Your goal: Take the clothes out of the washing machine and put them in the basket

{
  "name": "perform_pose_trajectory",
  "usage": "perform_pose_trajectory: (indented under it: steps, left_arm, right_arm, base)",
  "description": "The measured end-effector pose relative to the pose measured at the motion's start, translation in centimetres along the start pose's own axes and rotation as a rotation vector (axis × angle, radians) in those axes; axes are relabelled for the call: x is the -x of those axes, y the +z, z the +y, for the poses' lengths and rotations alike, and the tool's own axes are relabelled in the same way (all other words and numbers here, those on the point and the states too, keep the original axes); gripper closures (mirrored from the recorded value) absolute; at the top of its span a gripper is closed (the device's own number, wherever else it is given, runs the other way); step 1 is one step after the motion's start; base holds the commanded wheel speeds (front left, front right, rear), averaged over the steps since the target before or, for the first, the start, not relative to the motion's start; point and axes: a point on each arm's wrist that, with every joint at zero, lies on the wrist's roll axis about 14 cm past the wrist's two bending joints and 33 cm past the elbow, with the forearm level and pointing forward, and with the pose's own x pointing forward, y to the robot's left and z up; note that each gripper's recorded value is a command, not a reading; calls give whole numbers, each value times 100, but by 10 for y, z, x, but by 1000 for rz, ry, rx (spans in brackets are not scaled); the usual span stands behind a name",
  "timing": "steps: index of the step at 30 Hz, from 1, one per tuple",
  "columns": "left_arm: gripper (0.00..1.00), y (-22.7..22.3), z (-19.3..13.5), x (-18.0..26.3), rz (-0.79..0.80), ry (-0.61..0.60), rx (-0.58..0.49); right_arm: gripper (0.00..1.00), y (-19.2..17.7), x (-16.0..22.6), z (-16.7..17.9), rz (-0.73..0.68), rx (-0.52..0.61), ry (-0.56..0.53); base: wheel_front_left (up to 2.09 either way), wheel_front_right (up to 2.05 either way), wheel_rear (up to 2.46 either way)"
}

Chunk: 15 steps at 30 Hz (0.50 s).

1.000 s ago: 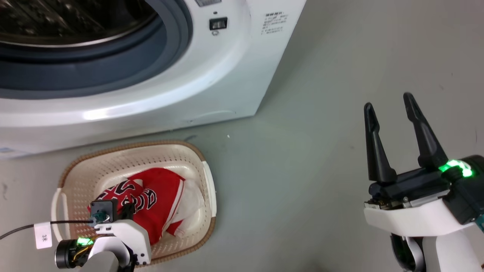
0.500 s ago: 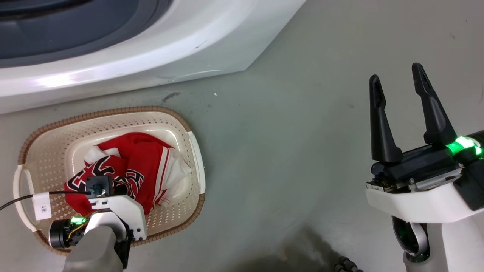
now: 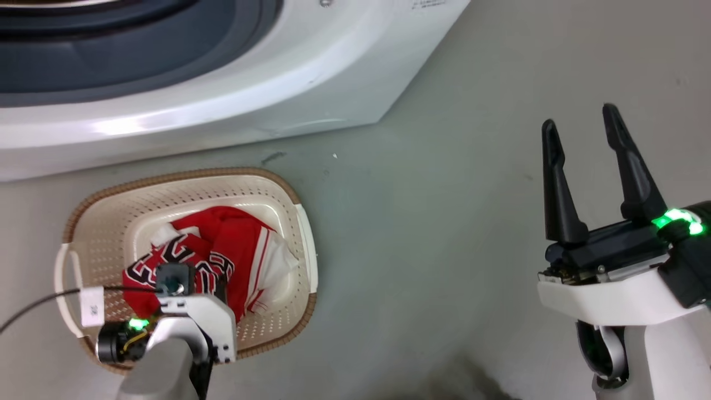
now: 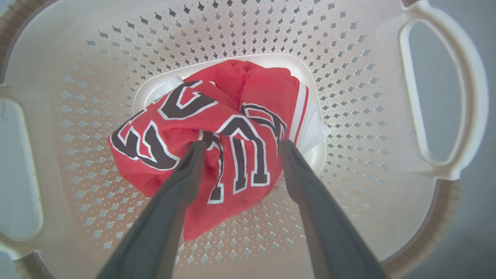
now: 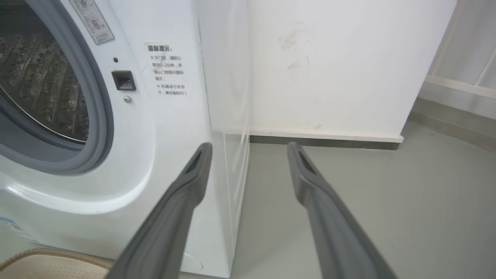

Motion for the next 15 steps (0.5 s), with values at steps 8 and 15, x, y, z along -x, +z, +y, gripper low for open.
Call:
perform_pose_trajectory:
  steps: [8, 15]
  left_arm:
    - [0, 28, 2, 43, -152, 24, 15]
    - [0, 63, 9, 87, -335, 73, 37]
  right_arm:
    - [0, 21, 18, 13, -28, -8, 24]
    - [0, 40, 34, 24, -60, -13, 48]
  base:
    - [0, 0, 0]
    - [0, 0, 0]
